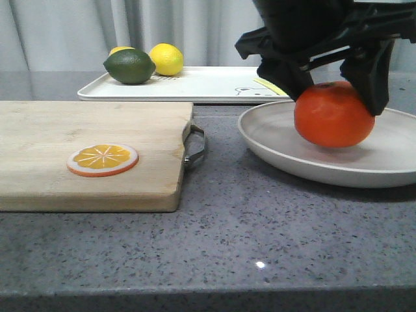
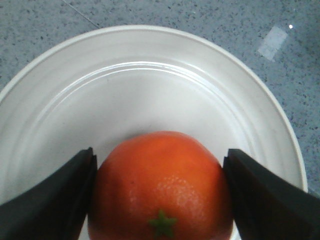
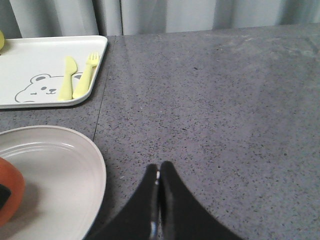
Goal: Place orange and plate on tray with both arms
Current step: 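Lift the orange with the left gripper and carry it over the white plate, then lower the orange onto the plate, open the left gripper and withdraw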
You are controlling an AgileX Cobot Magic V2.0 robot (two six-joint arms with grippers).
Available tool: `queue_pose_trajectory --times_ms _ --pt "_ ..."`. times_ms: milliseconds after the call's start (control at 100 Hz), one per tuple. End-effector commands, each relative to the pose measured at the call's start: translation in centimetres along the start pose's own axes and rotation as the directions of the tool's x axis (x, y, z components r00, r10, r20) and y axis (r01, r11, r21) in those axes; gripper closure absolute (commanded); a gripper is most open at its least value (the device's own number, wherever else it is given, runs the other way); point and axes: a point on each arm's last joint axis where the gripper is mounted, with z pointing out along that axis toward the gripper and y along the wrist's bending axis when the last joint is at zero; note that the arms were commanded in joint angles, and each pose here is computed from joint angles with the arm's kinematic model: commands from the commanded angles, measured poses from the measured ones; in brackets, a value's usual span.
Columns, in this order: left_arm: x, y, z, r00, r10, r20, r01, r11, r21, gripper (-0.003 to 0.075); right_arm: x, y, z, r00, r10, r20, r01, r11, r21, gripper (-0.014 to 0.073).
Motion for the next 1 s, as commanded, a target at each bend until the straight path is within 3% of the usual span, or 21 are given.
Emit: queue_pose_trajectory --times_ms 0,170,420,660,860,990 --pt "-1.95 -1.27 -2.88 0.991 0.007 0.134 -0.011 1.000 0.027 0.0424 -1.89 0.19 -0.16 0.995 -0.016 0.100 0.017 1.000 -0.008 0.0658" --pt "-1.88 -1.09 -2.50 0.992 0.005 0.128 -0.008 1.000 0.024 0.0403 -1.88 0.19 -0.16 0.995 -0.016 0.099 0.017 1.000 -0.008 0.0658" --pt "-1.90 -1.07 -2.41 0.991 0.004 0.131 -0.008 1.000 0.024 0.0205 -1.88 0.18 -0.16 0.995 -0.016 0.098 0.017 1.000 -0.008 0.0658" --pt "-1.93 -1.09 -2.50 0.991 0.005 0.133 -0.008 1.000 0.024 0.0197 -1.88 0.18 -0.16 0.995 -0.016 0.098 0.017 1.000 -0.008 0.0658" --pt "-1.98 -0.92 -2.62 0.991 0.002 0.136 -0.005 1.000 0.022 0.0122 -1.88 0.18 -0.16 0.995 -0.016 0.098 0.017 1.000 -0.008 0.0658" --pt "-2.01 -0.91 -2.66 0.991 0.002 0.136 -0.005 1.000 0.022 0.0118 -1.88 0.18 -0.16 0.995 -0.016 0.098 0.017 1.000 -0.008 0.0658"
